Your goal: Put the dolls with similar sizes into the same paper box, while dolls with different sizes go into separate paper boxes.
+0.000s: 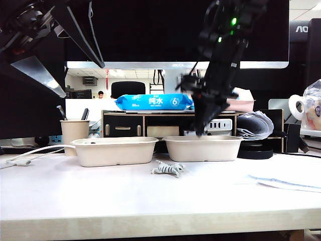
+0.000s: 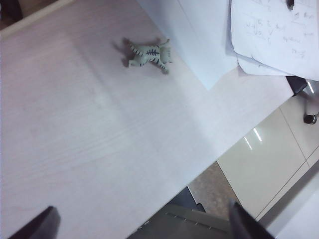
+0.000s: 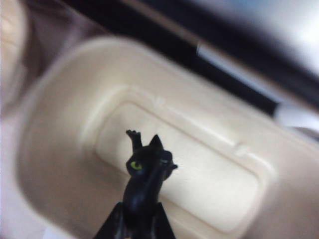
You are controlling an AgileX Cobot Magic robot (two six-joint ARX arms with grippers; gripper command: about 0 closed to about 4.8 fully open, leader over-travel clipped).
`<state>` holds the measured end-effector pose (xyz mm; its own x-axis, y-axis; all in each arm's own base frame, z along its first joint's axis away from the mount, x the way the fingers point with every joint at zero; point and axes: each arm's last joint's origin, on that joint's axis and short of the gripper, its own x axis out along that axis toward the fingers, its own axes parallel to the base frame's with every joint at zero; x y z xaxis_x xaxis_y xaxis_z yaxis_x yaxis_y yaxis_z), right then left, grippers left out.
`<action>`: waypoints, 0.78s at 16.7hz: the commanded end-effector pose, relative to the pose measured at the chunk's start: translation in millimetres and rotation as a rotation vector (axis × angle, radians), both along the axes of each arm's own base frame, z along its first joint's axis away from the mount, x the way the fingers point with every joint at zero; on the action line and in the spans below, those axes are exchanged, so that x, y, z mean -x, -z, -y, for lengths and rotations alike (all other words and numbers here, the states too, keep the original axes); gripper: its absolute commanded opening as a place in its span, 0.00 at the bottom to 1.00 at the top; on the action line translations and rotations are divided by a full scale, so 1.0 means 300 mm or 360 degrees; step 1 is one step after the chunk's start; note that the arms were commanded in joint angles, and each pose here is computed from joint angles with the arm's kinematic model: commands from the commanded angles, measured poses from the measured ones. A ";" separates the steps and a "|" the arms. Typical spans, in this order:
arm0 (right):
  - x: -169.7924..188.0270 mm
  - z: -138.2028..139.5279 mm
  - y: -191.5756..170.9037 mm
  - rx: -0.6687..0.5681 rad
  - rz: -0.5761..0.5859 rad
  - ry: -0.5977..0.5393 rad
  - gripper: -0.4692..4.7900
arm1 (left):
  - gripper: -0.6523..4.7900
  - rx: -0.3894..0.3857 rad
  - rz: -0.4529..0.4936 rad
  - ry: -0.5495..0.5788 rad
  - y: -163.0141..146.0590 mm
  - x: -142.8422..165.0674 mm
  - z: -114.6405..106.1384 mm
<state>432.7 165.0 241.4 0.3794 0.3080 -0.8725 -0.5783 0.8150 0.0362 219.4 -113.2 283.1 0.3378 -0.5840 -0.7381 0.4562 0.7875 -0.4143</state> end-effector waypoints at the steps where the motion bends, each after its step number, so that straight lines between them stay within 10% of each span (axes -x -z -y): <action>1: -0.004 -0.012 -0.001 -0.0080 -0.0003 -0.0036 0.55 | 1.00 0.0003 0.0016 0.0004 -0.003 -0.001 -0.001; 2: -0.006 -0.012 -0.003 -0.0087 0.0000 -0.0018 0.89 | 1.00 0.0003 0.0017 0.0003 -0.003 -0.001 -0.001; 3: -0.005 -0.011 -0.002 -0.0092 -0.0012 0.0004 0.98 | 1.00 0.0002 0.0018 0.0005 -0.003 -0.001 -0.001; 8: 0.059 -0.018 -0.051 -0.0143 -0.0189 0.0021 0.98 | 1.00 0.0006 0.0016 0.0012 -0.003 -0.001 0.000; 13: 0.273 -0.058 -0.377 -0.0277 0.0090 -0.0084 0.97 | 1.00 0.0010 0.0014 0.0015 -0.004 -0.001 0.000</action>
<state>358.4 179.0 349.2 0.4142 0.4664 -0.7816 -0.6200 0.7733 0.1329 219.4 -113.2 283.1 0.3371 -0.5844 -0.7381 0.4594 0.7864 -0.4129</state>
